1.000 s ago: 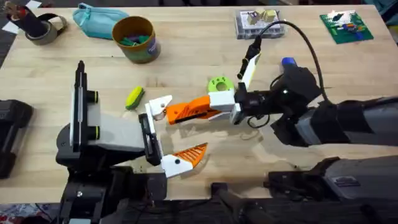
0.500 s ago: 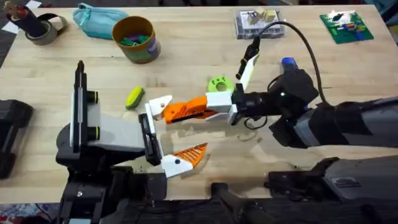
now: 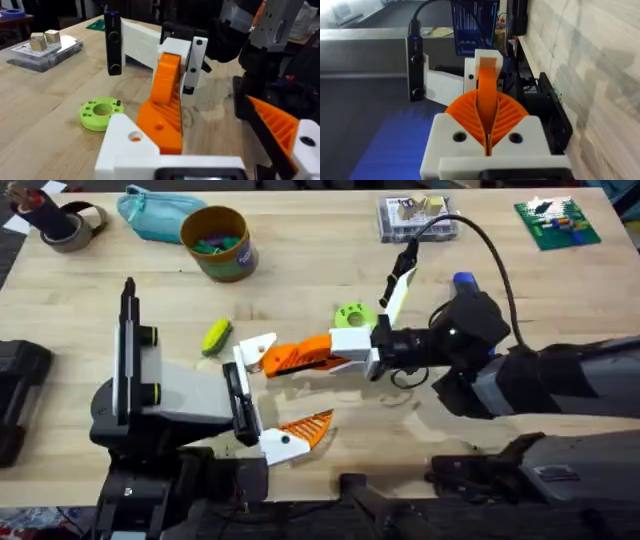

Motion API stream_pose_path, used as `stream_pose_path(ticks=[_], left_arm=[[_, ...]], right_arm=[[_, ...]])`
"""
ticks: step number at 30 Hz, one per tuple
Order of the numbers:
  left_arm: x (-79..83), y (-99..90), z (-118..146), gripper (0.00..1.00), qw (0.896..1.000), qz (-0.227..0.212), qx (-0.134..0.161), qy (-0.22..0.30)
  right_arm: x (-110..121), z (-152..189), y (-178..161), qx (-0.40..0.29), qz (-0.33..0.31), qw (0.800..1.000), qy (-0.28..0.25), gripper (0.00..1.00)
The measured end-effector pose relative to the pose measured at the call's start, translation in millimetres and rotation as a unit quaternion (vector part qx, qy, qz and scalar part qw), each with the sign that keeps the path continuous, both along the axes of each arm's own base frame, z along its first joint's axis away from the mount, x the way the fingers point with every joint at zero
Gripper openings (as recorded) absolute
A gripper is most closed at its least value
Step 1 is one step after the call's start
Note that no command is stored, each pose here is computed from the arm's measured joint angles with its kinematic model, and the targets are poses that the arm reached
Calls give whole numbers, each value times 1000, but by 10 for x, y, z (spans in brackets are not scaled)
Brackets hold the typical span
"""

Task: Pick up the gripper from the table and insert it into the empty holder that is missing its gripper. Then pick up a screw, insert it into the mounting hole, and use the screwdriver to tighten it. Finally, clean up the table by picking up the vegetable and placing it into the bucket.

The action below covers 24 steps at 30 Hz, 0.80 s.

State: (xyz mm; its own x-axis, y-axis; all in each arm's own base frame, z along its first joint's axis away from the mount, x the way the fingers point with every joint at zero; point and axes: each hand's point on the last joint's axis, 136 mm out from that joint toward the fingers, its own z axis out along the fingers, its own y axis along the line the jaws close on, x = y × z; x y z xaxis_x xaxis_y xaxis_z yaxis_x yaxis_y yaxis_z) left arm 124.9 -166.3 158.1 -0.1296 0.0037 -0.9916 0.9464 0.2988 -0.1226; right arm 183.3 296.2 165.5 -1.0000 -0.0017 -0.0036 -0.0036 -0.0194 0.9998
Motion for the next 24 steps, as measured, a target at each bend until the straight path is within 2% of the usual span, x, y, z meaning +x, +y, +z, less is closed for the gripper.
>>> stream_pose_path(ticks=[15, 24], left_arm=[[-1, 0, 0, 986, 1000, 0, -1, 3], [-1, 0, 0, 986, 1000, 0, -2, 6]], right_arm=[[37, -32, 40, -2, -9, 1000, 2, 22], [86, -48, 180, -2, 1, 1000, 2, 23]])
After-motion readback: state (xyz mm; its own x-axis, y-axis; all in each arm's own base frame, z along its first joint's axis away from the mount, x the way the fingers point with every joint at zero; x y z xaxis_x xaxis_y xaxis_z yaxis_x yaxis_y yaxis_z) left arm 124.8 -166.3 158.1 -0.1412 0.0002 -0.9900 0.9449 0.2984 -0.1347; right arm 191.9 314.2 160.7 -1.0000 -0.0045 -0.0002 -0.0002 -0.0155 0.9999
